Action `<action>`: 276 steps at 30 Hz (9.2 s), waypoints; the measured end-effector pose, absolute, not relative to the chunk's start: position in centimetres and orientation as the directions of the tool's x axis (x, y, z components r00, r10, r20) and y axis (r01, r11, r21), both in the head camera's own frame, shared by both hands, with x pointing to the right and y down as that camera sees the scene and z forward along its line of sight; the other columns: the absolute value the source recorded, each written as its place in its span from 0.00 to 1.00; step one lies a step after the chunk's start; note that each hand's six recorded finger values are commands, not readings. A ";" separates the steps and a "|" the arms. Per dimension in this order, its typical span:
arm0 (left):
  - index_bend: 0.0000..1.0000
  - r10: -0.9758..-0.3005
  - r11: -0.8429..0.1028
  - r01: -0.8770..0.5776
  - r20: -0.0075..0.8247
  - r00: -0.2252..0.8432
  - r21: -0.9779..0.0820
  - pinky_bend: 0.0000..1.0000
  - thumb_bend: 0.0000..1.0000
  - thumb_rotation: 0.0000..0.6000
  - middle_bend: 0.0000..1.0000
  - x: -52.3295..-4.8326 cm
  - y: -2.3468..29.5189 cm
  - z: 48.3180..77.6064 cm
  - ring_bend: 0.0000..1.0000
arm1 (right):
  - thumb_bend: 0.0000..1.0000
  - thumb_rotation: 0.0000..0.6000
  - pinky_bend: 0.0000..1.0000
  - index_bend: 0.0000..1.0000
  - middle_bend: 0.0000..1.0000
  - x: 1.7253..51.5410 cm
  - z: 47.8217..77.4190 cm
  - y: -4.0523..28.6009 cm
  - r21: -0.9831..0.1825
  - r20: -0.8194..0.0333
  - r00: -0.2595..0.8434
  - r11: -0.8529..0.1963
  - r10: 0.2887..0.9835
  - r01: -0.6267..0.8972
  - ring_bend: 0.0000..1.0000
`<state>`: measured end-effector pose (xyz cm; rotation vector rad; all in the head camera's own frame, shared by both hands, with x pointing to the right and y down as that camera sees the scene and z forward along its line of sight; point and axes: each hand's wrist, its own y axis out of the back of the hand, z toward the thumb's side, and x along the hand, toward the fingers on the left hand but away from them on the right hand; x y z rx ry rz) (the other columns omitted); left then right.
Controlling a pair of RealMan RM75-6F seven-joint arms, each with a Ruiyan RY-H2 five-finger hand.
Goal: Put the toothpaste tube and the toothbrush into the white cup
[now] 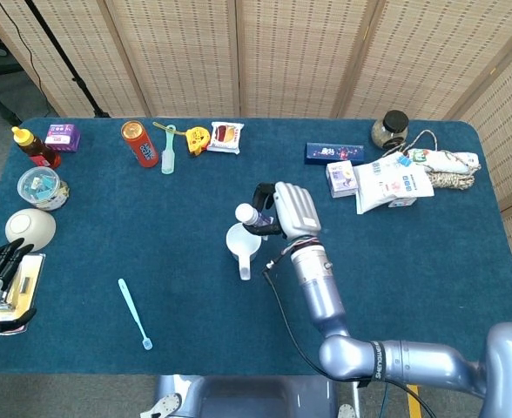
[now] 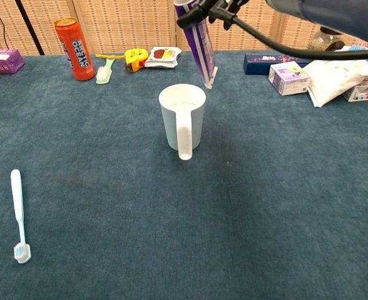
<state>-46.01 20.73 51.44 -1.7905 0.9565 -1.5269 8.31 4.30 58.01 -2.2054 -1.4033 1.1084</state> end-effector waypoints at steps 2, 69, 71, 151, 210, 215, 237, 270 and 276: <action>0.00 -0.826 -0.563 -0.143 0.558 0.078 -0.814 0.00 0.20 1.00 0.00 -46.1 20.7 51.4 0.00 | 0.35 1.00 0.57 0.65 0.60 8.0 58.1 4.1 -0.614 -0.444 0.215 -0.470 0.870 0.634 0.53; 0.00 -0.810 -0.587 -0.134 0.581 0.082 -0.799 0.00 0.20 1.00 0.00 -46.0 21.0 51.6 0.00 | 0.35 1.00 0.14 0.37 0.25 6.0 65.5 9.8 -0.477 -0.577 0.285 -0.599 0.766 0.643 0.17; 0.00 -0.809 -0.588 -0.134 0.582 0.082 -0.798 0.00 0.20 1.00 0.00 -46.0 21.0 51.7 0.00 | 0.35 1.00 0.11 0.27 0.17 6.1 65.3 9.8 -0.479 -0.570 0.296 -0.603 0.766 0.638 0.10; 0.27 -0.357 -0.522 0.394 0.614 0.704 -0.756 0.00 0.36 1.00 0.00 -35.5 23.4 68.6 0.00 | 0.00 1.00 0.00 0.00 0.00 46.7 55.5 21.3 -0.937 -0.335 -0.128 -0.316 0.933 0.150 0.00; 0.61 -0.397 -0.494 0.324 0.540 0.742 -0.807 0.00 0.40 1.00 0.00 -33.3 25.8 69.6 0.00 | 0.00 1.00 0.00 0.00 0.00 46.6 55.0 21.2 -0.934 -0.331 -0.119 -0.307 0.936 0.184 0.00; 0.62 -0.406 -0.491 0.318 0.536 0.740 -0.811 0.00 0.40 1.00 0.00 -33.4 25.6 69.5 0.00 | 0.00 1.00 0.00 0.00 0.00 46.6 55.0 21.2 -0.933 -0.333 -0.116 -0.308 0.936 0.187 0.00; 0.62 -0.531 -0.469 0.095 0.366 0.764 -0.878 0.00 0.40 1.00 0.00 -31.4 22.1 64.2 0.00 | 0.00 1.00 0.00 0.00 0.00 46.2 55.1 21.3 -0.930 -0.339 -0.106 -0.315 0.935 0.191 0.00; 0.62 -0.700 -0.713 -0.665 0.190 0.688 -0.222 0.00 0.40 1.00 0.00 -17.7 10.4 53.8 0.00 | 0.00 1.00 0.00 0.00 0.00 45.7 56.2 21.4 -0.920 -0.369 -0.092 -0.349 0.925 0.178 0.00; 0.62 -0.684 -0.727 -0.663 0.270 0.677 -0.180 0.00 0.40 1.00 0.00 -15.8 9.4 55.7 0.00 | 0.00 1.00 0.00 0.00 0.00 45.8 56.3 21.4 -0.918 -0.374 -0.095 -0.353 0.923 0.179 0.00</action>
